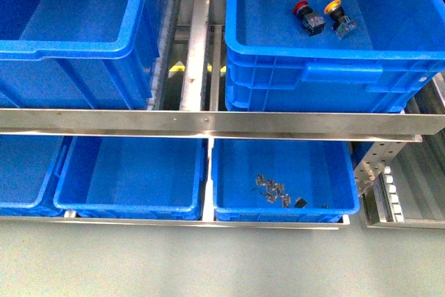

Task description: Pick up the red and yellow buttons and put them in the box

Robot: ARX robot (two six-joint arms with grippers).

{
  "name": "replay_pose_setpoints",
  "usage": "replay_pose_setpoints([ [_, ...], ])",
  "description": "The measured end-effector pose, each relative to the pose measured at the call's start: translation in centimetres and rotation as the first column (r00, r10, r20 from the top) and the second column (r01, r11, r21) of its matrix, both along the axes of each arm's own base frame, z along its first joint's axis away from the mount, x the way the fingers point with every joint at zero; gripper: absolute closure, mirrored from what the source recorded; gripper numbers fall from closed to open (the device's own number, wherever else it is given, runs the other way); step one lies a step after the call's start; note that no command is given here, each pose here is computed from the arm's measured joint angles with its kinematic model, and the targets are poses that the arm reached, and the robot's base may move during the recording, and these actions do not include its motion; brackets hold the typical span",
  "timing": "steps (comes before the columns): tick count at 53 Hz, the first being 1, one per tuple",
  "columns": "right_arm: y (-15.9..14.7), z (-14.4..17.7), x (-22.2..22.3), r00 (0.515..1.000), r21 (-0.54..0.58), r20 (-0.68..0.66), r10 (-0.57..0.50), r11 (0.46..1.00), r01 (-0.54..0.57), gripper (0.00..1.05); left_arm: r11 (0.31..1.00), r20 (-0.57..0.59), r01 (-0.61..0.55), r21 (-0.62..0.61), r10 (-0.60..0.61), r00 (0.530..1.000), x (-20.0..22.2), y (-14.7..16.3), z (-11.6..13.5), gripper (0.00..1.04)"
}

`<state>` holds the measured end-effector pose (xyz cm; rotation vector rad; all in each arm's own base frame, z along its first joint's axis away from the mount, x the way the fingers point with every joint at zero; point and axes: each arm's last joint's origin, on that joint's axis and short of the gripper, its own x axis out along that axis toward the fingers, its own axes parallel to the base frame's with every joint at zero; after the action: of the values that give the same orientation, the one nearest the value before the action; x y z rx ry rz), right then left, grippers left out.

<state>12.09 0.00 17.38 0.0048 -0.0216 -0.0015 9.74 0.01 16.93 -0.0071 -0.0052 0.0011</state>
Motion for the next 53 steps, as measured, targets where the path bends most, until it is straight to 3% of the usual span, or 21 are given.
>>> replay_pose_setpoints([
  [53, 0.0, -0.3, -2.4, 1.000, -0.002, -0.002, 0.000, 1.000, 0.000, 0.99, 1.000, 0.000, 0.000, 0.000, 0.000, 1.000, 0.0, 0.0, 0.0, 0.08],
])
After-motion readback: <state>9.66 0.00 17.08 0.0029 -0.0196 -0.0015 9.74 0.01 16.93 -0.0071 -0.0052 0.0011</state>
